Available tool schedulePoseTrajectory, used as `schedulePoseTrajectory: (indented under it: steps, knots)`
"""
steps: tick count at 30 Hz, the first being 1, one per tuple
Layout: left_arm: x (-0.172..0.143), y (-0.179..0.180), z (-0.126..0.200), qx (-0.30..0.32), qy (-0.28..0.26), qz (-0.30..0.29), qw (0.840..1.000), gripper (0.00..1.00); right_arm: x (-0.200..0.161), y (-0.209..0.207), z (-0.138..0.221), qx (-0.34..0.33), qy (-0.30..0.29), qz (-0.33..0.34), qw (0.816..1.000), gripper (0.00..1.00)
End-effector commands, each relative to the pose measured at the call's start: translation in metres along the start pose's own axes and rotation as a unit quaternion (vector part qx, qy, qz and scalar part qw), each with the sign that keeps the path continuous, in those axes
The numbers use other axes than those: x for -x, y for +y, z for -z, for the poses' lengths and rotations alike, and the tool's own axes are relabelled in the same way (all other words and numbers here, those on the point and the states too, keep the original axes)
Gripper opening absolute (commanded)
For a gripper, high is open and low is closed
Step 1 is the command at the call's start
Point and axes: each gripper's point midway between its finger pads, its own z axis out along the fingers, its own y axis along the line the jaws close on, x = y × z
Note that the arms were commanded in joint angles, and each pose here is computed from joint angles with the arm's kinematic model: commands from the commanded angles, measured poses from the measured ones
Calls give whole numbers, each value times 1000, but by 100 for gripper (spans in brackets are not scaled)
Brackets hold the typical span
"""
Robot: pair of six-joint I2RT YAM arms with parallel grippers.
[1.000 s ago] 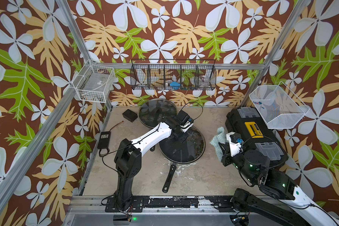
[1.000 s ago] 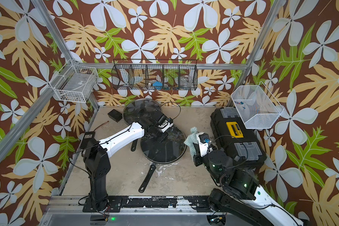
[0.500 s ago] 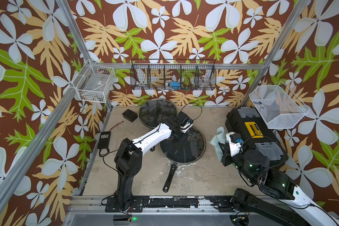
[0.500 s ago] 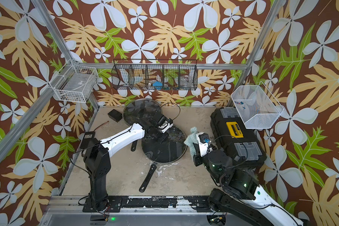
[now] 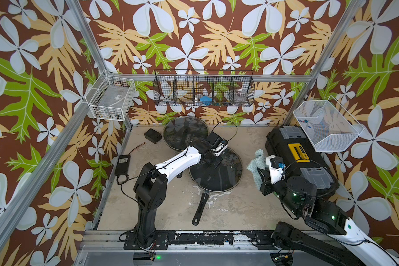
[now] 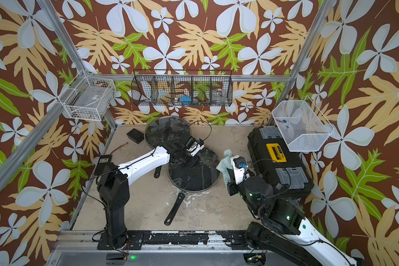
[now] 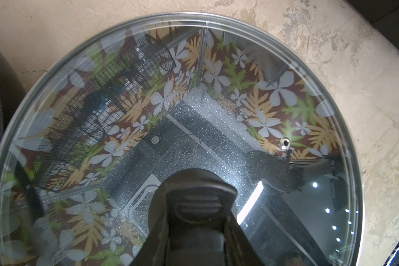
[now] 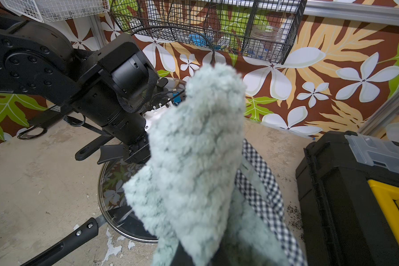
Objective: Wipe the pot lid with a cloth
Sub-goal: Place the pot lid on the cooking pot, then move the cooking pot to the center of the board.
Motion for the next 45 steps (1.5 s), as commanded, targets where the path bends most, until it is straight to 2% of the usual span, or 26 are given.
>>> schedulePoseTrajectory:
  steps: [1, 4, 6, 9, 14, 24, 27, 31, 34, 37, 39, 42, 45]
  knots:
    - [9, 1, 4, 2, -15, -2, 1000, 0, -2, -2, -2, -6, 2, -7, 1000, 0]
    - [8, 1, 5, 0, -10, -4, 1000, 0, -1, -2, -1, -7, 1, -9, 1000, 0]
    - [9, 0, 7, 0, -12, -3, 1000, 13, -1, -1, -1, -6, 0, -9, 1000, 0]
    - [10, -1, 9, -2, -12, -3, 1000, 20, -1, -1, -2, -6, 0, -9, 1000, 0]
    - [15, 0, 14, 4, -22, -1, 1000, 41, 0, -1, -2, -6, -1, -9, 1000, 0]
    - [37, -5, 49, -3, -68, 1, 998, 67, 4, -1, -2, -7, -6, -9, 1000, 0]
    - [47, 8, 71, 37, -101, 24, 994, 83, 7, 0, -2, -5, -11, -8, 1000, 0]
    - [56, 37, 114, 116, -161, 72, 977, 100, 8, 4, -7, 0, -10, 0, 1000, 0]
    - [43, 64, 138, 137, -192, 135, 962, 100, 10, 11, -12, 10, -9, 3, 1000, 0]
    - [13, 86, 147, 144, -183, 185, 955, 97, 10, 16, -16, 18, -8, 5, 1000, 0]
    - [-12, 101, 146, 162, -164, 204, 951, 95, 10, 17, -18, 20, -8, 7, 1000, 0]
    - [-53, 122, 135, 176, -133, 249, 943, 85, 12, 20, -20, 24, -8, 10, 1000, 0]
    - [-81, 132, 115, 166, -101, 277, 941, 83, 12, 23, -23, 28, -8, 10, 1000, 0]
